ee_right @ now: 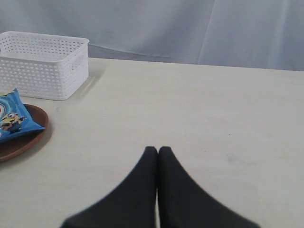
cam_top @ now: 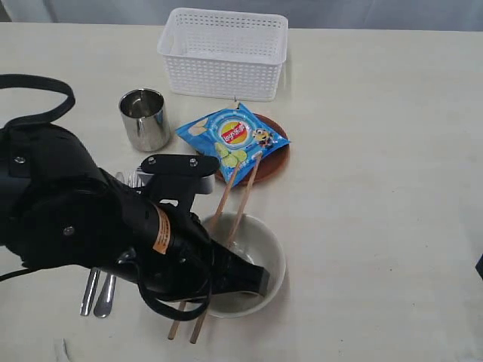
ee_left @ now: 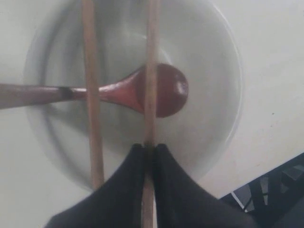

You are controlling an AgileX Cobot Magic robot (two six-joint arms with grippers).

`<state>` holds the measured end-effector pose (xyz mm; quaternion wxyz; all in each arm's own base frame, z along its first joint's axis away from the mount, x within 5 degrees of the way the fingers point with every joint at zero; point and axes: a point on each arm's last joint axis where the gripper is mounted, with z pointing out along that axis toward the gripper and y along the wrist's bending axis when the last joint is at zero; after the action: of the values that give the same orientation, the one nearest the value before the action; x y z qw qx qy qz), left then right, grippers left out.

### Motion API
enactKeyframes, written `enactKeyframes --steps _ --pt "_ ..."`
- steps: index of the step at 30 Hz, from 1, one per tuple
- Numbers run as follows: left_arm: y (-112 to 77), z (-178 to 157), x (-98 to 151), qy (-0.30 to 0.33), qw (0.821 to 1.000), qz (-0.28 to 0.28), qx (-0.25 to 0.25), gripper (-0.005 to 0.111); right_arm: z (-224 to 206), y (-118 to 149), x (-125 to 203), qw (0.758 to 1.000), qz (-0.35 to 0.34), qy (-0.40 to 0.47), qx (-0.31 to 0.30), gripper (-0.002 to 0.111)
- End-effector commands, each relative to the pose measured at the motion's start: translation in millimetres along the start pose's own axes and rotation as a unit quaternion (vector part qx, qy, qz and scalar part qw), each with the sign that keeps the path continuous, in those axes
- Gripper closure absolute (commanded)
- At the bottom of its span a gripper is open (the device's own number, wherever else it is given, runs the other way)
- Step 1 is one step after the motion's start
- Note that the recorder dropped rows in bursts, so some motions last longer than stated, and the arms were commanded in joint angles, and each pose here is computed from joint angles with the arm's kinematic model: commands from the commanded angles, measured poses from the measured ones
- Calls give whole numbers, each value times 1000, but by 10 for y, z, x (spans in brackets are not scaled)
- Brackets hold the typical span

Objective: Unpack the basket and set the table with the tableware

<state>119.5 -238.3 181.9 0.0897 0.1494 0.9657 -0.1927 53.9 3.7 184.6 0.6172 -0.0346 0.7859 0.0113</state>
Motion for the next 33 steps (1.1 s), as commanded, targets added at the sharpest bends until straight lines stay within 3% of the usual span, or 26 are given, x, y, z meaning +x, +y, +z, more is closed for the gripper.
enactKeyframes --steps 1,16,18,23,29,33 --pt "-16 -14 0 -2 1000 1 1 106 0 -1 7 1000 -1 -2 1 109" --pt "-27 -14 -16 -11 1000 8 8 106 0 -1 7 1000 -1 -2 1 109" --pt "-29 -14 -18 -12 1000 8 8 99 0 -1 7 1000 -1 -2 1 109" --pt "-27 -14 -16 -11 1000 5 8 64 0 -1 7 1000 -1 -2 1 109" --pt "-51 -24 -42 -20 1000 5 15 68 0 -1 7 1000 -1 -2 1 109" --pt "-202 -124 -179 -45 998 34 38 68 0 -1 7 1000 -1 -2 1 109"
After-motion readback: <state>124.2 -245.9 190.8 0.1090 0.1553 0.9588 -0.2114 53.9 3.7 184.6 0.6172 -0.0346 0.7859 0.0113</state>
